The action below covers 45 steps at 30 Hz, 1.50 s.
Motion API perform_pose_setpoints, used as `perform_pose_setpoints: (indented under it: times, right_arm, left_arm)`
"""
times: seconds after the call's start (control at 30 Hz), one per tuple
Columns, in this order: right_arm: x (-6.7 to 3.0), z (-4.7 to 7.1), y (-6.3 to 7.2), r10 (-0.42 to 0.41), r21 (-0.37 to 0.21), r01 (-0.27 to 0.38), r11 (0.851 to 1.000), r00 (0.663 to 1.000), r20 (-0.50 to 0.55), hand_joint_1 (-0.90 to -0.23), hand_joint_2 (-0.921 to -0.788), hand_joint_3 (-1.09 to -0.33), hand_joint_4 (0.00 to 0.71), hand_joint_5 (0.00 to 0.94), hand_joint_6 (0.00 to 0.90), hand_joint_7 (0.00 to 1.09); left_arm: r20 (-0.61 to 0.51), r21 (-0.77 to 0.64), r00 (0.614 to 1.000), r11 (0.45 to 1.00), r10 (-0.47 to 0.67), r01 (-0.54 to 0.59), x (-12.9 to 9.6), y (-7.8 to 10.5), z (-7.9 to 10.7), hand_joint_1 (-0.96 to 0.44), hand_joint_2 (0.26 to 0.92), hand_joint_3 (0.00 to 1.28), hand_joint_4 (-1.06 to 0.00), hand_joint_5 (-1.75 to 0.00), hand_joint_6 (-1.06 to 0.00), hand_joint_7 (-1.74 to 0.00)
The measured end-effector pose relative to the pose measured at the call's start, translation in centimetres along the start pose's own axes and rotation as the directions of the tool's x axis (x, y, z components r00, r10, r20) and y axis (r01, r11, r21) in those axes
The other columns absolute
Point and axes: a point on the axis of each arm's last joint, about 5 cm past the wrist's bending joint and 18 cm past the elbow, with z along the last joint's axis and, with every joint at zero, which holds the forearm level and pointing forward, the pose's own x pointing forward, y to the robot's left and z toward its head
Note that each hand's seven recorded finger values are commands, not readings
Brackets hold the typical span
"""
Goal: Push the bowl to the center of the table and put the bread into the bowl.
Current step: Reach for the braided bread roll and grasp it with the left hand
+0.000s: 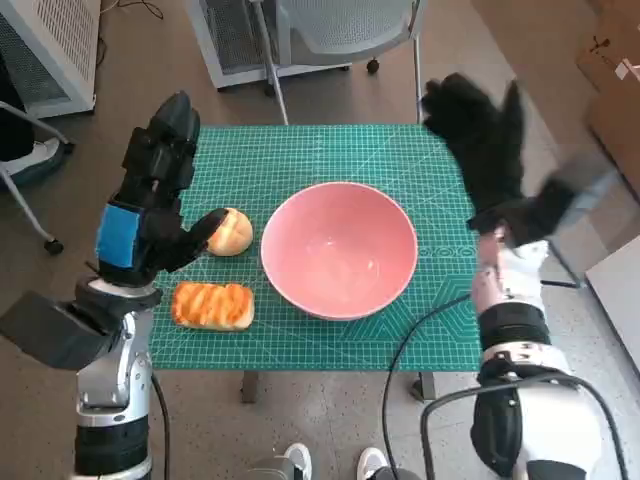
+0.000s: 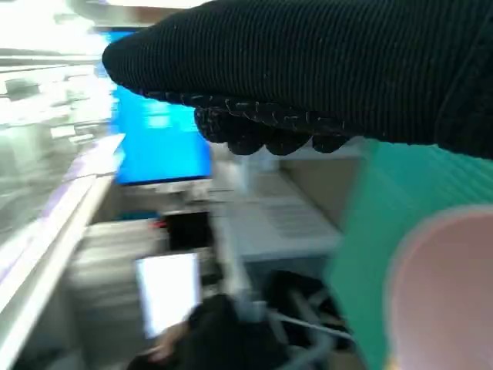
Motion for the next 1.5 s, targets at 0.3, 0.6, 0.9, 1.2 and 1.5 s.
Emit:
perform_pose_setpoints:
  times: [0.3, 0.6, 0.9, 1.2, 1.5]
  right_arm:
    - [-0.08, 2.7, -1.1, 0.159, -0.08, -0.143, 0.986, 0.955, 0.252, -0.618, -0.921, -0.742, 0.349, 0.008, 0.438, 0.01]
    - [-0.97, 3.0, -1.3, 0.188, -0.115, -0.162, 0.98, 0.944, 0.272, -0.612, -0.921, -0.748, 0.342, 0.002, 0.445, 0.01]
    - [-1.13, 3.2, -1.4, 0.177, -0.124, -0.147, 0.981, 0.945, 0.274, -0.626, -0.921, -0.749, 0.335, 0.0, 0.448, 0.01]
    - [-0.95, 3.1, -1.2, 0.184, -0.122, -0.155, 0.98, 0.945, 0.272, -0.65, -0.921, -0.722, 0.334, 0.0, 0.447, 0.01]
    - [-1.05, 2.0, -0.9, 0.164, -0.065, -0.154, 0.986, 0.963, 0.215, -0.655, -0.921, -0.704, 0.341, 0.003, 0.446, 0.0]
  left_arm:
    - [0.018, 0.005, 0.999, 0.999, -0.043, 0.043, 0.5, 0.0, 0.3, -0.55, 0.921, 0.2, -0.02, 0.0, 0.0, -0.33]
    - [0.009, 0.22, 0.988, 0.964, -0.155, 0.149, 0.5, 1.4, 2.4, -0.49, 0.871, 0.15, -0.04, -0.01, 0.0, -0.34]
    - [-0.31, 0.519, 0.917, 0.763, -0.251, 0.384, -0.2, 3.1, 6.5, -0.1, 0.688, 0.02, 0.0, 0.0, -0.12, -0.12]
    - [-0.6, 0.555, 0.786, 0.631, -0.148, 0.542, -0.6, 2.5, 8.7, -0.03, 0.671, 0.0, -0.04, -0.01, -0.25, -0.04]
    - [-0.699, 0.573, 0.709, 0.517, -0.097, 0.636, -1.7, 0.0, 9.5, -0.07, 0.663, 0.0, -0.09, -0.01, -0.28, -0.03]
